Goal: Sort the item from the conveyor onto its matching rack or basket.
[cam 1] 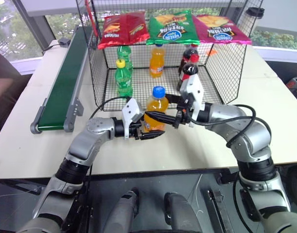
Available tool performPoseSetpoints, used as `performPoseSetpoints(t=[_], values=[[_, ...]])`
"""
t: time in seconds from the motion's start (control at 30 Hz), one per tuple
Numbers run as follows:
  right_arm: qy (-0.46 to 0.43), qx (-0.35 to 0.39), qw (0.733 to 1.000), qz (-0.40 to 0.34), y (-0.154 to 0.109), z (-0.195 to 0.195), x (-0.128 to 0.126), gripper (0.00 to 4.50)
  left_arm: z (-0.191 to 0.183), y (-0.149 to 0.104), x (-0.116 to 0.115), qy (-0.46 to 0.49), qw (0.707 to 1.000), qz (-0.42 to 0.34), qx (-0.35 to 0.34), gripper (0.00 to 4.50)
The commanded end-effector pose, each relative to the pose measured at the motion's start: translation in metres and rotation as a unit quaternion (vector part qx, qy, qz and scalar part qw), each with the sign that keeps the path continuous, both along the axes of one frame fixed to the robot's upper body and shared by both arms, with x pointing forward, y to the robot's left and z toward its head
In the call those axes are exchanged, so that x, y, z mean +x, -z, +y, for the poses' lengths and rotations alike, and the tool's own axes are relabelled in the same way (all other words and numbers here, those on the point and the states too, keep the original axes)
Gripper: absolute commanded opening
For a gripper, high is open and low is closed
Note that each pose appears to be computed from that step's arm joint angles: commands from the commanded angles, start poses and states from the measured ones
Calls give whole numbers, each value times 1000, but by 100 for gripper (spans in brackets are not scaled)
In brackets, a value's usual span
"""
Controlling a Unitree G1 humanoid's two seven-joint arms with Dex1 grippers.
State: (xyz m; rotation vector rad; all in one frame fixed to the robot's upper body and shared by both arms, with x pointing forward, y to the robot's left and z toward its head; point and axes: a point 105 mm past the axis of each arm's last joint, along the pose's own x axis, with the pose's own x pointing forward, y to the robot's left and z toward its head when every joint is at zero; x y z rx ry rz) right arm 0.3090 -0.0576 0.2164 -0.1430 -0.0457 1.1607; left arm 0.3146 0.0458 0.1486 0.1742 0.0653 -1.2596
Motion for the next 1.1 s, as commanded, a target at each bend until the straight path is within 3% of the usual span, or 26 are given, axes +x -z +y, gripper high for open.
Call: performPoseSetpoints(t=[0.03, 0.33, 0.37, 0.43, 0.63, 0.83, 0.97, 1.1], values=[[0, 11, 999, -32, -16, 0, 1, 257, -8, -22, -5, 26, 999, -45, -15, 301], [13, 12, 999, -36, -17, 3, 4, 257, -2, -21, 7, -37, 997, -70, -25, 301], [18, 12, 999, -37, -17, 2, 6, 257, -2, -22, 9, -43, 996, -73, -30, 403], [28, 15, 999, -39, -18, 2, 9, 257, -3, -21, 4, -32, 997, -65, -33, 443], [58, 18, 997, -46, -21, -3, 18, 257, 5, -16, 5, -73, 995, -74, -8, 443], [152, 34, 985, -70, -34, -18, 52, 257, 44, -14, 5, -144, 987, -72, 12, 443], [198, 45, 976, -84, -40, -21, 71, 257, 70, -9, 9, -209, 976, -62, 16, 443], [229, 60, 967, -92, -43, -20, 90, 257, 87, -9, 24, -325, 943, -67, -10, 443]])
